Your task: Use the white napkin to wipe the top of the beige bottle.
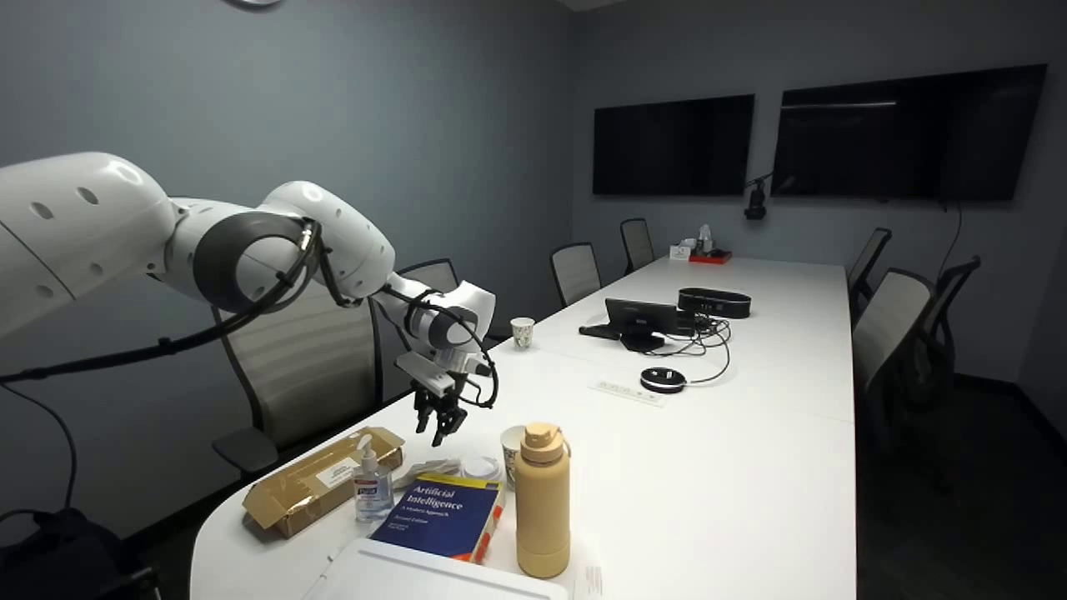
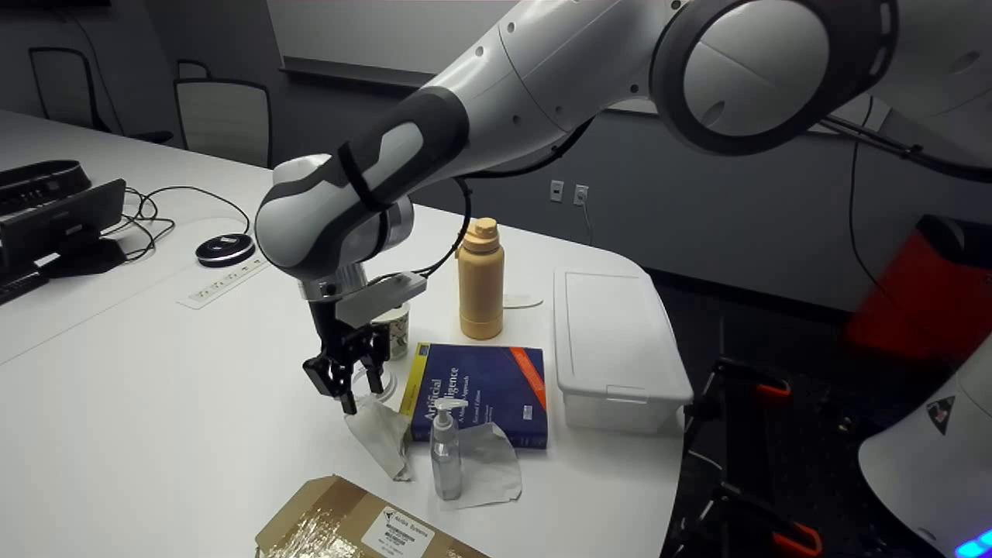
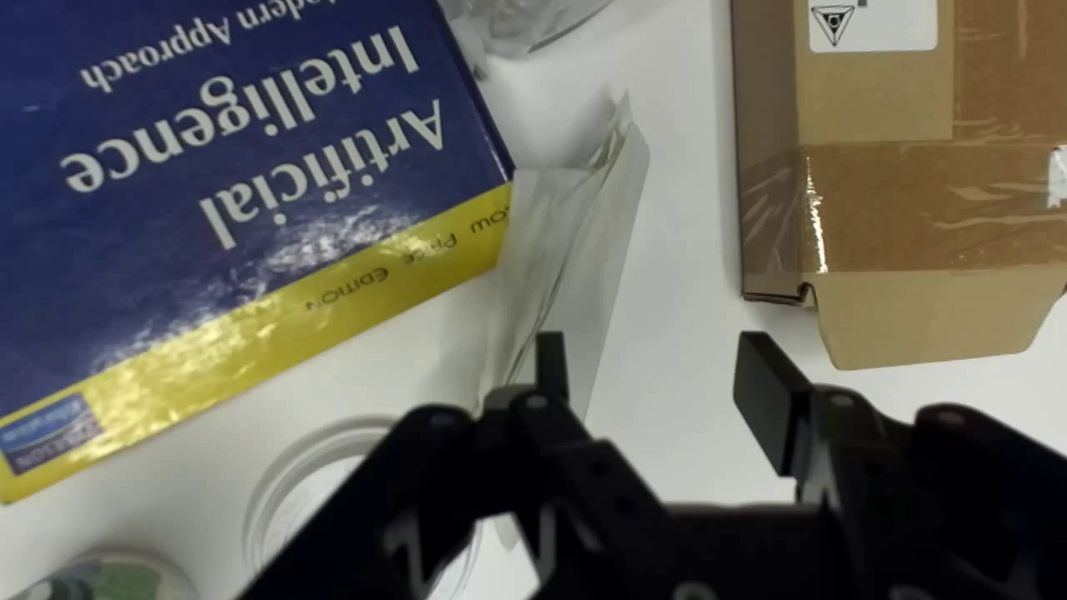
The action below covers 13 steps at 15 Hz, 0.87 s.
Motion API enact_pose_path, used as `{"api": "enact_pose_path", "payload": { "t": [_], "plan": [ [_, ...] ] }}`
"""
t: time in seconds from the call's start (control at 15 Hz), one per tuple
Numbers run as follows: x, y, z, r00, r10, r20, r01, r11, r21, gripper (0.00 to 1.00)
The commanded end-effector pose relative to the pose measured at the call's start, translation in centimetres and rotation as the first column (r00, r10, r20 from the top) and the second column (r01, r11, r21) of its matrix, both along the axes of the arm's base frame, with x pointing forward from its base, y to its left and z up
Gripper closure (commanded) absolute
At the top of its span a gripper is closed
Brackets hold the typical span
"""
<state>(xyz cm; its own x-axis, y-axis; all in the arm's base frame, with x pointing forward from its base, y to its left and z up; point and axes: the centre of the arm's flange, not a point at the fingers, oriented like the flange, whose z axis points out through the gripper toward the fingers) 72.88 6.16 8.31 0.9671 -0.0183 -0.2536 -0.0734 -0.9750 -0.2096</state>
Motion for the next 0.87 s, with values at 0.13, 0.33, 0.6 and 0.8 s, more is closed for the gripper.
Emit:
{"api": "enact_pose_path", "payload": {
  "t": [0.13, 0.33, 0.6, 0.8],
  "plan": [
    [0.5, -1.1, 7.8, 0.998, 0.017, -0.053, -0.019, 0.999, -0.050, 0.01],
    [-0.1, -2.9, 11.8, 0.996, 0.017, -0.087, -0.027, 0.994, -0.108, 0.00],
    [-0.7, -5.3, 16.3, 0.997, -0.005, -0.078, -0.007, 0.989, -0.146, 0.00],
    [-1.0, -7.1, 18.5, 0.998, -0.034, -0.057, 0.024, 0.986, -0.162, 0.00]
  ]
}}
